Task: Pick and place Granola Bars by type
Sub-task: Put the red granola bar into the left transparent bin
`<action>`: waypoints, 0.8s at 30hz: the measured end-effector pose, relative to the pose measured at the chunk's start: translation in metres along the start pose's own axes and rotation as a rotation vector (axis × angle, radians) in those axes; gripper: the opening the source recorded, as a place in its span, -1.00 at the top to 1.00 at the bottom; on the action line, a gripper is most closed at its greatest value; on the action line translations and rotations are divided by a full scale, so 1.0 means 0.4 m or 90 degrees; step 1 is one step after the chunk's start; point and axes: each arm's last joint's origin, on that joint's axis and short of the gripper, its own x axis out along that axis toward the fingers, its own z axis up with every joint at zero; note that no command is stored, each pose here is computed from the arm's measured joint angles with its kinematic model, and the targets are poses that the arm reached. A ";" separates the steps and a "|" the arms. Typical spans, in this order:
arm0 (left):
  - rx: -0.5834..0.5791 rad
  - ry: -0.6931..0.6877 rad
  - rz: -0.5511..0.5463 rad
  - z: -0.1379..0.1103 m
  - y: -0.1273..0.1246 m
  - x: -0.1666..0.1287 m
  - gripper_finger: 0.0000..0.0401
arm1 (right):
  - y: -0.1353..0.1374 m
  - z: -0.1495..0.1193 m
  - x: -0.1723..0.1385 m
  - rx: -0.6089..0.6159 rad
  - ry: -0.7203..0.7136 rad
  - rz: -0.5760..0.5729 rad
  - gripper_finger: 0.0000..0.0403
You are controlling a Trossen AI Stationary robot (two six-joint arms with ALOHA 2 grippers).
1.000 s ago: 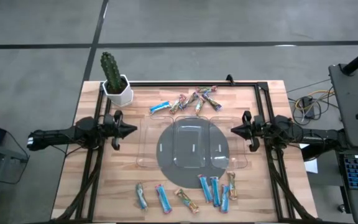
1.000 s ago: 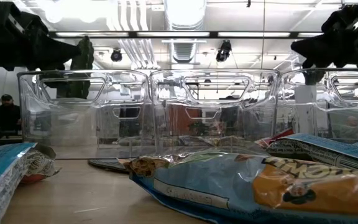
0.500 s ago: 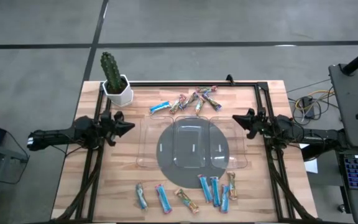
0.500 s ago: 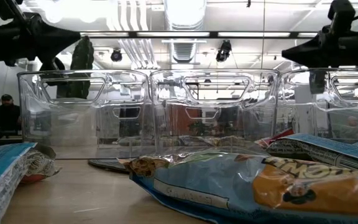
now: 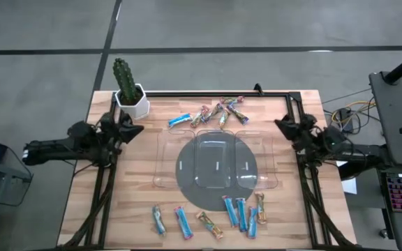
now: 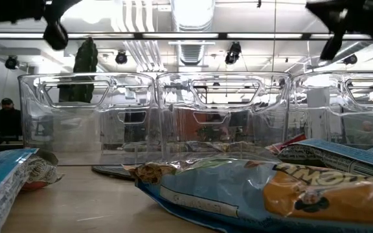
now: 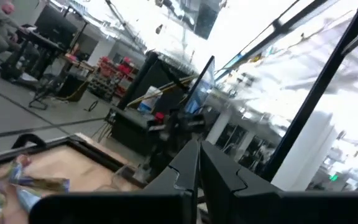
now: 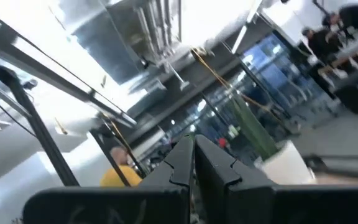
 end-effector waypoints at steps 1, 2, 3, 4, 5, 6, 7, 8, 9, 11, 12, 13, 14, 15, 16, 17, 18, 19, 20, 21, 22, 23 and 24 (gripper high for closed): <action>0.012 0.007 0.004 0.019 -0.011 0.009 1.00 | 0.014 0.015 0.008 -0.010 -0.005 0.007 0.96; 0.026 0.011 0.006 0.043 -0.025 0.018 1.00 | 0.030 0.031 0.018 -0.026 -0.006 0.019 0.96; 0.044 0.012 0.006 0.068 -0.040 0.027 1.00 | 0.047 0.048 0.029 -0.046 -0.007 0.035 0.96; 0.062 0.011 0.005 0.095 -0.056 0.037 1.00 | 0.067 0.067 0.041 -0.065 -0.008 0.052 0.96; 0.082 0.011 0.005 0.122 -0.072 0.048 1.00 | 0.085 0.085 0.055 -0.083 -0.010 0.065 0.96; 0.103 0.014 0.006 0.148 -0.087 0.057 1.00 | 0.104 0.104 0.071 -0.098 -0.014 0.071 0.96; 0.124 0.017 0.008 0.174 -0.103 0.067 1.00 | 0.121 0.121 0.087 -0.110 -0.012 0.069 0.96; 0.142 0.020 0.009 0.200 -0.118 0.077 1.00 | 0.136 0.135 0.105 -0.124 -0.001 0.062 0.96; 0.158 0.025 0.010 0.223 -0.132 0.087 1.00 | 0.150 0.149 0.124 -0.137 0.011 0.053 0.96; 0.181 0.027 0.011 0.271 -0.159 0.103 1.00 | 0.177 0.171 0.164 -0.157 0.050 0.031 0.96; 0.192 0.028 0.011 0.291 -0.171 0.111 1.00 | 0.188 0.179 0.185 -0.169 0.069 0.019 0.96; 0.201 0.028 0.011 0.309 -0.182 0.120 1.00 | 0.200 0.188 0.207 -0.180 0.087 0.009 0.96; 0.210 0.023 0.009 0.327 -0.193 0.127 1.00 | 0.211 0.197 0.229 -0.189 0.102 0.000 0.96; 0.218 0.022 0.009 0.342 -0.202 0.135 1.00 | 0.222 0.205 0.251 -0.199 0.115 -0.007 0.96; 0.225 0.021 0.009 0.357 -0.210 0.141 1.00 | 0.234 0.215 0.272 -0.212 0.124 -0.012 0.96; 0.230 0.020 0.008 0.370 -0.218 0.148 1.00 | 0.246 0.224 0.296 -0.225 0.130 -0.014 0.96; 0.236 0.019 0.008 0.382 -0.226 0.155 1.00 | 0.259 0.233 0.318 -0.239 0.136 -0.015 0.96; 0.244 0.024 0.010 0.392 -0.232 0.161 1.00 | 0.270 0.242 0.339 -0.254 0.141 -0.016 0.96; 0.255 0.036 0.015 0.399 -0.236 0.165 1.00 | 0.282 0.251 0.360 -0.269 0.148 -0.018 0.96; 0.264 0.049 0.024 0.405 -0.239 0.170 1.00 | 0.294 0.260 0.379 -0.286 0.155 -0.019 0.96; 0.274 0.062 0.038 0.410 -0.241 0.175 1.00 | 0.305 0.269 0.397 -0.305 0.164 -0.021 0.96; 0.279 0.075 0.053 0.414 -0.242 0.179 1.00 | 0.315 0.278 0.413 -0.329 0.174 -0.021 0.96; 0.283 0.091 0.069 0.416 -0.242 0.184 1.00 | 0.325 0.286 0.429 -0.351 0.184 -0.023 0.96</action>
